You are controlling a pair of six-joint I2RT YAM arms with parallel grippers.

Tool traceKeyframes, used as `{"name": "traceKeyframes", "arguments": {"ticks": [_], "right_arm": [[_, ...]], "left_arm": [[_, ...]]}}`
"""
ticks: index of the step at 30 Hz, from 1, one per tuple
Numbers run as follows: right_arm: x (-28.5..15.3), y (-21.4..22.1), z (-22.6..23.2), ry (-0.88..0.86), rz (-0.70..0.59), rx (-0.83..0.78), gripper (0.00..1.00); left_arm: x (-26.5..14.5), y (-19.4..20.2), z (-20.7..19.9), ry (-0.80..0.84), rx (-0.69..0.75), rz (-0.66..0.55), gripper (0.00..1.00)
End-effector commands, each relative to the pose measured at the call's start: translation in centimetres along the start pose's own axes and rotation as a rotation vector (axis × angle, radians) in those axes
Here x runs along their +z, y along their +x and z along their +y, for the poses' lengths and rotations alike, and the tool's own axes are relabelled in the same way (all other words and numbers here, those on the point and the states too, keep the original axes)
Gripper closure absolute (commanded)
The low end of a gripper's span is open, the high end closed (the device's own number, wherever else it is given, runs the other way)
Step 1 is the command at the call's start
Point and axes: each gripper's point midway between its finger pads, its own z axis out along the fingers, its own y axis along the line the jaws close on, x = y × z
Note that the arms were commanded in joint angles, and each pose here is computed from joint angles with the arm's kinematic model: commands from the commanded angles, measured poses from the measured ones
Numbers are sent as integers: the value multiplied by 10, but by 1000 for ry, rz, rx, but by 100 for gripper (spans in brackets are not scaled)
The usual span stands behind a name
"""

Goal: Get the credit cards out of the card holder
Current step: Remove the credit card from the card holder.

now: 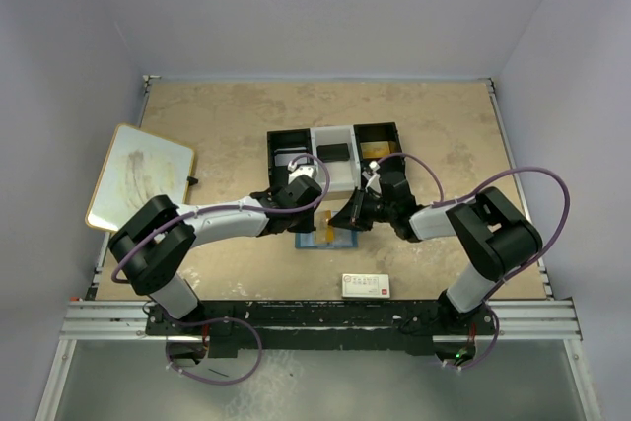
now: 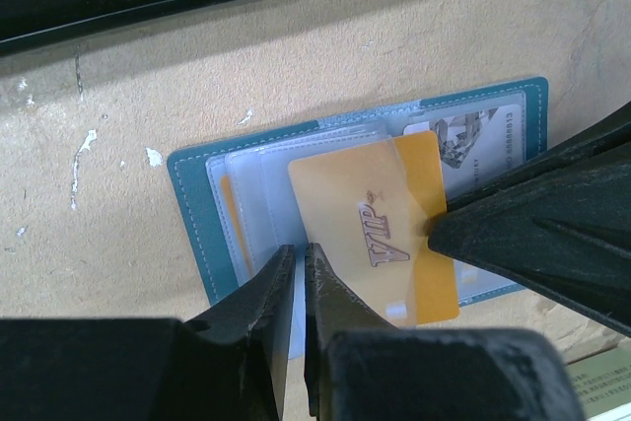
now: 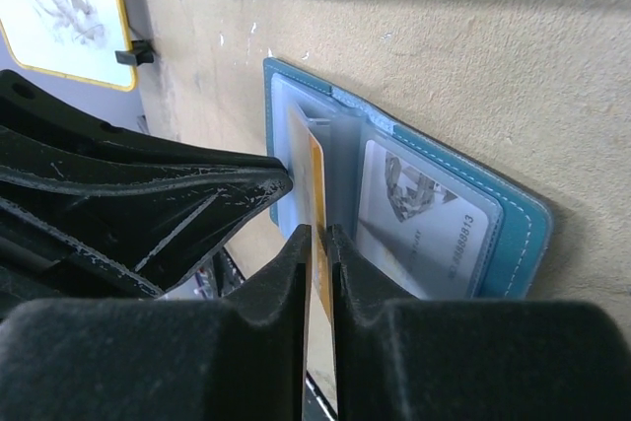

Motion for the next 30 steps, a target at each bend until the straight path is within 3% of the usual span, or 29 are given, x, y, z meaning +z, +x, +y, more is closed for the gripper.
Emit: {"name": "traceKeyframes", "arguments": {"ticks": [1,6,15,30], "right_arm": [[1,-6,11,-56,-11,-40,84],[6,-8,10,-69,-12,-44,82],[4,-1,2,-30,12,-21,97],[-6,-10,-4,42,-40,-23,98]], "left_arm": [[3,18,18,-77,46,60,94],[2,17,17,-77,45,61,94],[2,16,15,-69,36,54,95],[-8,9,14,-57,26,22,95]]}}
